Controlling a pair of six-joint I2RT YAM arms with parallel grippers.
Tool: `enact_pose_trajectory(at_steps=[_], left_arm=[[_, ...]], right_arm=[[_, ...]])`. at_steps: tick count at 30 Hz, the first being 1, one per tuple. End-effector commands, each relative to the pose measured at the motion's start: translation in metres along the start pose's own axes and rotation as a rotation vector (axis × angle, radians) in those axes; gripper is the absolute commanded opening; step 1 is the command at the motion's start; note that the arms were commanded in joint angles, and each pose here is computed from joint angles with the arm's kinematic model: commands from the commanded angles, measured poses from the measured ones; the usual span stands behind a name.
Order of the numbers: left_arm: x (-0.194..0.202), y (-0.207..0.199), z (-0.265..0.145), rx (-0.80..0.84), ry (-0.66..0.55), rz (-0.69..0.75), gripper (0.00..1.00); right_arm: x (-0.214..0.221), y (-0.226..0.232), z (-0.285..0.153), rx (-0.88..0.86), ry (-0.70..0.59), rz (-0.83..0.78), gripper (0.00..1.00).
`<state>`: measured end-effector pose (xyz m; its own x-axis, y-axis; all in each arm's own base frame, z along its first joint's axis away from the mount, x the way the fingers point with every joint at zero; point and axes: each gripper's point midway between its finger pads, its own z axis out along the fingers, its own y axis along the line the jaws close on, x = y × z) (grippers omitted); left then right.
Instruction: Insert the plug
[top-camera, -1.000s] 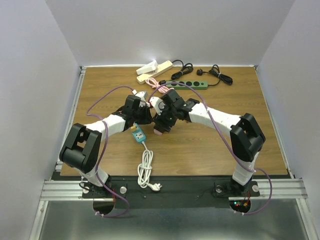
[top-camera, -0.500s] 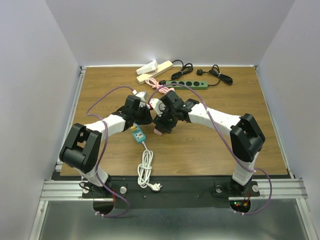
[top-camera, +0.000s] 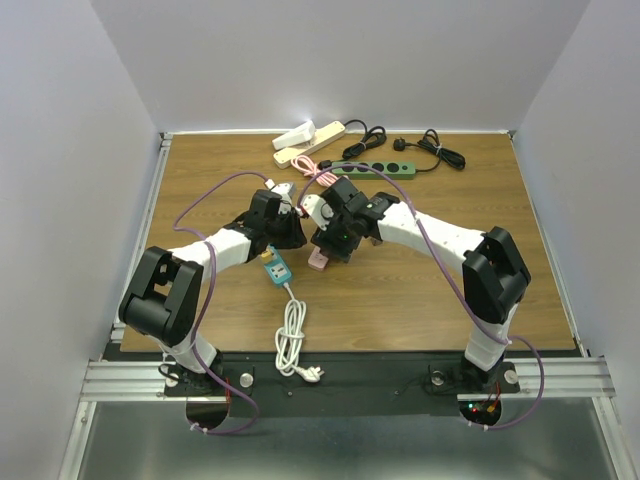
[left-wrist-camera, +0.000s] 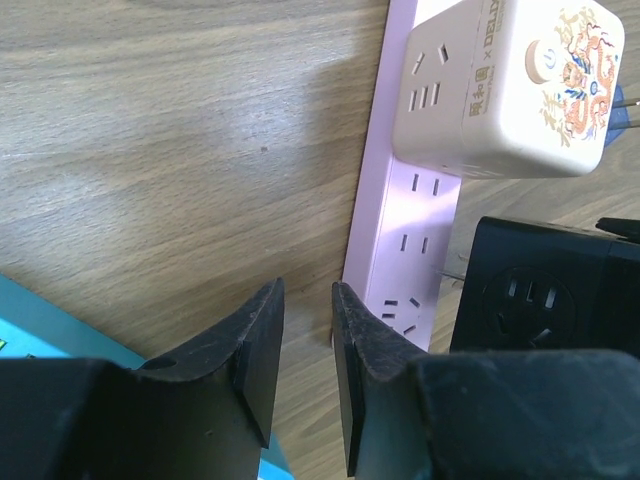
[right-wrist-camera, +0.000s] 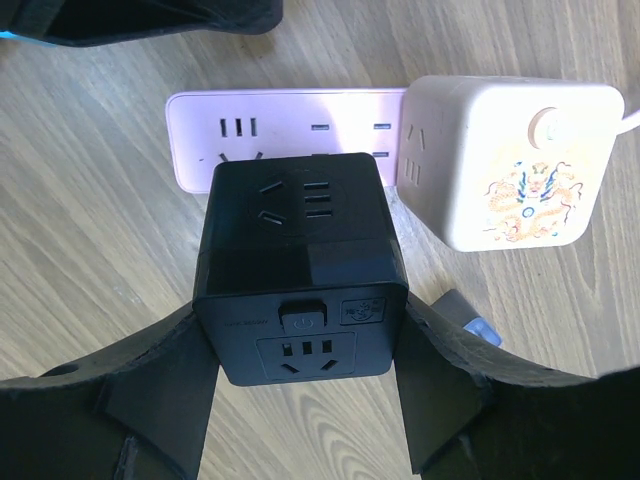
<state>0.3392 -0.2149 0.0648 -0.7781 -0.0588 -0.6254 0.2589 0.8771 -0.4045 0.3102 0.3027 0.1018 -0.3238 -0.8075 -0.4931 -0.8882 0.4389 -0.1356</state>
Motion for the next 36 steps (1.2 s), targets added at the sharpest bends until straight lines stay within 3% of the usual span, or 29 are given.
enact_pose_trajectory(at_steps=[1,14,36], left_arm=[[-0.022,-0.015,-0.011,0.050,-0.065,0.030,0.37],[-0.020,-0.014,-0.008,0.047,-0.048,0.033,0.38],[-0.030,-0.005,-0.014,0.027,-0.075,0.011,0.40]], right_arm=[[-0.025,-0.003,-0.019,0.006,-0.072,-0.027,0.00],[-0.045,0.021,-0.027,-0.100,-0.126,-0.049,0.00],[-0.031,0.016,0.001,-0.076,0.022,-0.031,0.00]])
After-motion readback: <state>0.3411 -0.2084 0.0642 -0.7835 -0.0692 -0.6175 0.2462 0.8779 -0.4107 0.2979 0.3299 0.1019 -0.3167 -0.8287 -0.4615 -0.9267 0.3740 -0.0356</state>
